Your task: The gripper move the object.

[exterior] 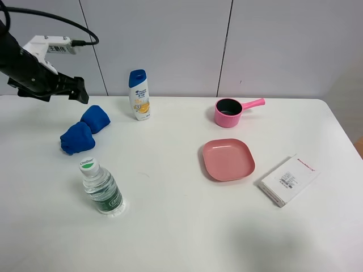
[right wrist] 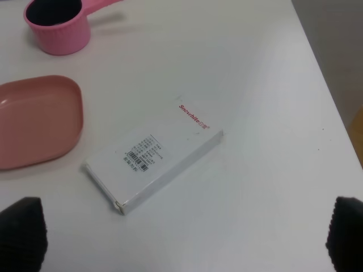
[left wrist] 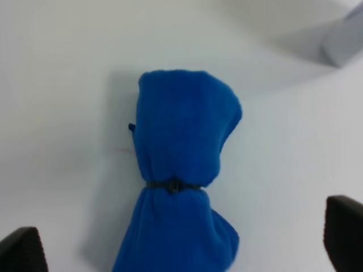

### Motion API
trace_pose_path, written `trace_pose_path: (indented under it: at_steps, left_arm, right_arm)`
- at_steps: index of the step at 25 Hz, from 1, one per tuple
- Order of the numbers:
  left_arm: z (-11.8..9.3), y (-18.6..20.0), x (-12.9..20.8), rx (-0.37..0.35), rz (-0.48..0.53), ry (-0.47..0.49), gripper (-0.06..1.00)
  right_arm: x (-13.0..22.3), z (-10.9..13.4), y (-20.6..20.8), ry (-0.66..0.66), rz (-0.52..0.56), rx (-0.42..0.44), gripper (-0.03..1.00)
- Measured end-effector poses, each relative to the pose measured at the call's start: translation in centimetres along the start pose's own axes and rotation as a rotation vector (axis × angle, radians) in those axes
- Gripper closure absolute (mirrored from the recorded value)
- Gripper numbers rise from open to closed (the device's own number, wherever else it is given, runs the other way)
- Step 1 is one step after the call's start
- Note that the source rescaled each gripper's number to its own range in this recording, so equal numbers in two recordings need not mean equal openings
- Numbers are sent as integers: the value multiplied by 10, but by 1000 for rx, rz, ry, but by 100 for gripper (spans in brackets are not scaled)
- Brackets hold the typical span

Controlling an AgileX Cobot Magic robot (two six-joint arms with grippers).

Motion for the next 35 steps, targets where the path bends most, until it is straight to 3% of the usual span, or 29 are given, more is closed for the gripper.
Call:
trace_pose_path:
  at_steps: [10,14,19,28,35]
  left_arm:
    - [-17,121,-2,-6,-109,-10,-5]
    - [-28,170,12,-7,-127,4,-5]
    - [-37,223,37,-65,-157,-21,-5]
    - [-73,270,131,-123,-274,-41,-5]
    - [-93,251,212,-192,-326,-63,-5]
  right_arm:
    - [0,0,0,0,0,0,-3]
    - [0,0,0,0,0,0,-3]
    - [0,0,0,0,0,0,-3]
    - [0,0,0,0,0,0,-3]
    - [0,0,0,0,0,0,-3]
Point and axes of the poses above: a point on each arm's last joint axis where the gripper is mounted, y pointing back along that axis away from the gripper, z along the wrist's bending axis when the last joint is at zero, x = y × z, the point moved 1 cm from there along -y, pointing out along that axis toward the gripper, and after that the axes turned 15 degrees about -y, right-handed, at the moved point
